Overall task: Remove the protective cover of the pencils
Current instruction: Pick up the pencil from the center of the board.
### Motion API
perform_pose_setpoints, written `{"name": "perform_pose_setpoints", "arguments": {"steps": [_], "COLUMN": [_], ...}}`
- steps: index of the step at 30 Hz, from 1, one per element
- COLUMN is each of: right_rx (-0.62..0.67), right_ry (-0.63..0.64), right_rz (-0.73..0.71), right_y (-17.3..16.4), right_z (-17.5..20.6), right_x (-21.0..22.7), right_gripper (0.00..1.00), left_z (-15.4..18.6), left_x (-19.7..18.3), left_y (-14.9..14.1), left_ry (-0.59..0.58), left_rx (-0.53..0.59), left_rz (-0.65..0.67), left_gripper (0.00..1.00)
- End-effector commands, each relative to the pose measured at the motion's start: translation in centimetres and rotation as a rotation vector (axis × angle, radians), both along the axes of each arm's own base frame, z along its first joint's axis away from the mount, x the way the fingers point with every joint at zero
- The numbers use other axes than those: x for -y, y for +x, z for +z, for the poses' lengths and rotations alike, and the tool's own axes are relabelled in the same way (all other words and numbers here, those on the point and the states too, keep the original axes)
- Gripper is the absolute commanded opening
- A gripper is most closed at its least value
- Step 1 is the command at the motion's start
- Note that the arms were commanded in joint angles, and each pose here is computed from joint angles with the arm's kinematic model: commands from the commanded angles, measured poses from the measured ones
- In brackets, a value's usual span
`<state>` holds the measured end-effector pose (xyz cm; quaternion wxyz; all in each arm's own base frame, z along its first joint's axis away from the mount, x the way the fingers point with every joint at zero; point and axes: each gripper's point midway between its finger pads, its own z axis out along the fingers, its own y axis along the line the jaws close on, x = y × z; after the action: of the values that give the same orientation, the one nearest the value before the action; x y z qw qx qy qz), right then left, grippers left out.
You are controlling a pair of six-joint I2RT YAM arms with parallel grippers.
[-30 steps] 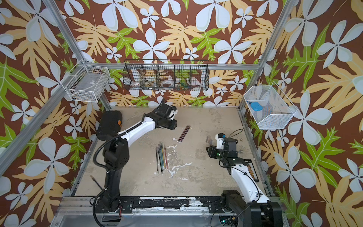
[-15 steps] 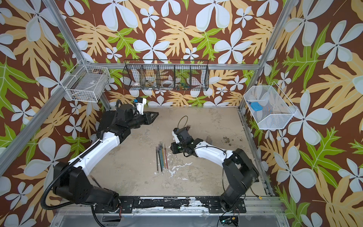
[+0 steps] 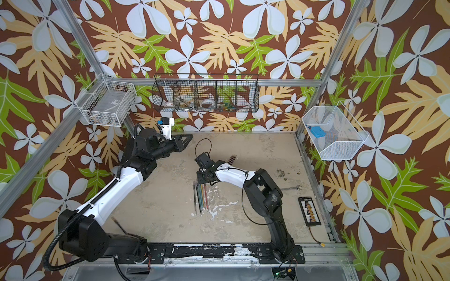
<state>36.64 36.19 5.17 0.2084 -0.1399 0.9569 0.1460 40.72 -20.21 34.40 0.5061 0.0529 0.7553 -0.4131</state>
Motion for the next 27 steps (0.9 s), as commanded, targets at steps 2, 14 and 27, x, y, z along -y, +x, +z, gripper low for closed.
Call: {"name": "perform_pose_setpoints", "arguments": {"steps": [2, 14, 27], "right_rx": [-0.02, -0.051, -0.047], "right_ry": [-0.095, -0.124, -0.132], "right_rz": [-0.045, -0.052, -0.119], "right_y": [-0.3, -0.7, -0.5], "right_z": [-1.4, -3.4, -3.0], "right_x": [1.5, 1.9, 2.6], "right_gripper": [0.27, 0.25, 0.13], "left_z": [1.0, 0.5, 0.1], "left_x": [-0.1, -0.2, -0.1], "left_y": [-0.1, 0.2, 0.3], "left_ry": [-0.042, -0.054, -0.059], "left_rx": [0.022, 0.006, -0.003], "left_rz": [-0.012, -0.02, -0.022], "left_gripper": [0.3, 0.3, 0.3]}}
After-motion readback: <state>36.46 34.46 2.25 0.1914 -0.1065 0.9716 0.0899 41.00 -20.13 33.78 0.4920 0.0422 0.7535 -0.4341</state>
